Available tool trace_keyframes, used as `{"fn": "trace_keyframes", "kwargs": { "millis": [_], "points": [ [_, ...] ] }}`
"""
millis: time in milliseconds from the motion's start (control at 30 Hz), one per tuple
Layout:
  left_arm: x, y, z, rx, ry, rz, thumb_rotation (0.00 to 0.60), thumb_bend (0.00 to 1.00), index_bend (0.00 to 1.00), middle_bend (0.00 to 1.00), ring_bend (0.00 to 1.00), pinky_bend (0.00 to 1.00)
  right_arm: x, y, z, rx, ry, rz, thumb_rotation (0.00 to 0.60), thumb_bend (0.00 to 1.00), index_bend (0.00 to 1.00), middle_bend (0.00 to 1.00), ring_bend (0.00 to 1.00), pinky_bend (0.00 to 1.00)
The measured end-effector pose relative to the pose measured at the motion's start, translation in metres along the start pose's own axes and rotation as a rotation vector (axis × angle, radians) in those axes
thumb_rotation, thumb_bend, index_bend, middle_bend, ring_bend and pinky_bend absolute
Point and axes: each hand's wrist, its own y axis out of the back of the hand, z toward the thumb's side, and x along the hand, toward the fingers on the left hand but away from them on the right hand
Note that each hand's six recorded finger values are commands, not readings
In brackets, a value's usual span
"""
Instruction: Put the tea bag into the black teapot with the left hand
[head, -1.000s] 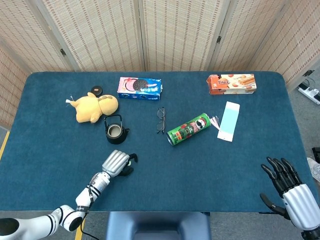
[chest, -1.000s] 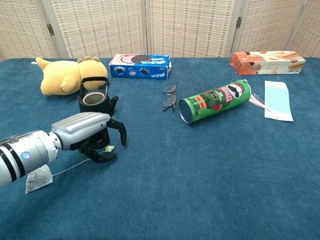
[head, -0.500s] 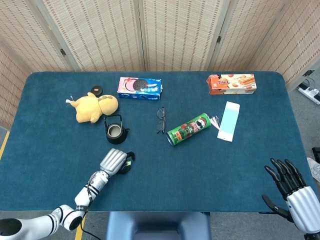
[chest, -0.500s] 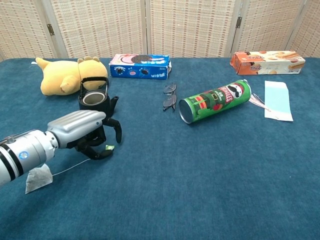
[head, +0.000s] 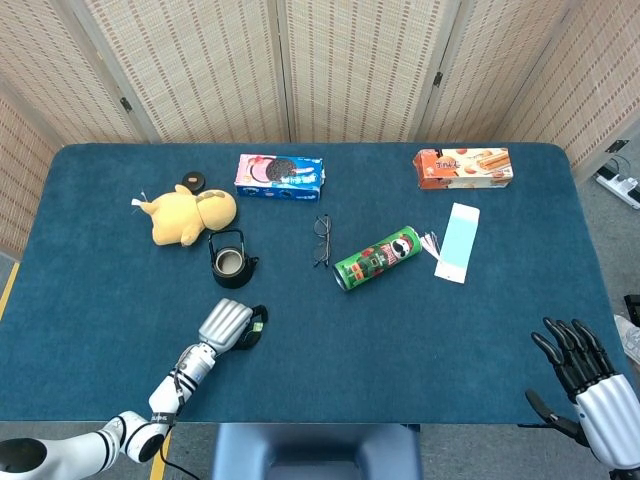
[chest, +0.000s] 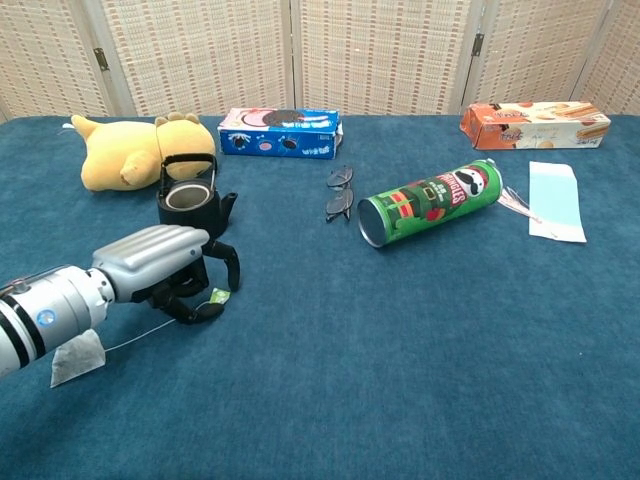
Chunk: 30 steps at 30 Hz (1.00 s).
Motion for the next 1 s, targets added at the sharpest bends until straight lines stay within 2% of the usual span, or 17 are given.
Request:
{"fn": "trace_keyframes", "kwargs": {
  "millis": [767,1000],
  "points": [
    [-0.002,-0.007,-0.017,-0.024,0.035,-0.017,0.6,0.43,0.64,1.0,1.0,1.0,-0.001,-0.001,0.001,0.003,0.001,0.003,0.6,0.32,0.0,0.0,0.0,0.0],
    [-0.003,-0.005,-0.018,-0.03,0.038,-0.008,0.6,0.47,0.69,1.0,1.0,1.0,-0.001,-0.002,0.001,0.001,0.002,0.005,0.6,0.32,0.0,0.0,0.0,0.0]
  ]
}}
